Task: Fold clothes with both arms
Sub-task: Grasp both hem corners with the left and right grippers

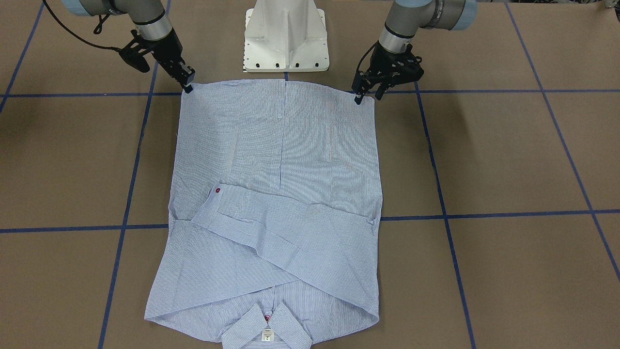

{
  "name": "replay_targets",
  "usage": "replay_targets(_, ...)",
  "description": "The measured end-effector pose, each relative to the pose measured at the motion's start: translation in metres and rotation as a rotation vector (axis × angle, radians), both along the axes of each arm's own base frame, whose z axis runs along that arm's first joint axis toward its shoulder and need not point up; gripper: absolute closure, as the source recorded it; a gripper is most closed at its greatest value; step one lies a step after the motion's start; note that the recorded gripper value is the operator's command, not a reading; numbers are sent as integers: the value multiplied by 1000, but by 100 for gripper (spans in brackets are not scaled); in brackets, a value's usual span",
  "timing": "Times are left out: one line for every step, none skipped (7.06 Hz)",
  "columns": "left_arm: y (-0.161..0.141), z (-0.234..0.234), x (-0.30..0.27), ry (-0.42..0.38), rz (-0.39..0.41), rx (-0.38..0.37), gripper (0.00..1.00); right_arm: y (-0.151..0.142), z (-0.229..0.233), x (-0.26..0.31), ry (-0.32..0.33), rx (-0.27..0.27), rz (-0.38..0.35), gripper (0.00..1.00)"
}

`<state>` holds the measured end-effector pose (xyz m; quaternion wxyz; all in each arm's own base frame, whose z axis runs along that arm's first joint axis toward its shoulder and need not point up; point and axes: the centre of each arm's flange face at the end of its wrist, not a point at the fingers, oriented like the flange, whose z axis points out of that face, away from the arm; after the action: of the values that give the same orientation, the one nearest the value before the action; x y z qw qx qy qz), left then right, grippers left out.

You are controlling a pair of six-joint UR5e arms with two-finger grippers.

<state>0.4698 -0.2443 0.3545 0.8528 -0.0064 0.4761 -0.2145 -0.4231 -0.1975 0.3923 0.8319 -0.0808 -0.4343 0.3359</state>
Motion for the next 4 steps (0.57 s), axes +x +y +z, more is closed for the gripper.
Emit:
replay_targets(0,4,2,-9,1,-2,25,0,0,0,1,0,0,100)
replay_targets(1,6,3,-14,3,-5,25,0,1,0,2,0,0,100)
replay_targets(2,9,5,-20,7,-7,25,0,1,0,2,0,0,100)
replay_targets(4,13,8,-28,11,-9,27,0,1,0,4,0,0,100)
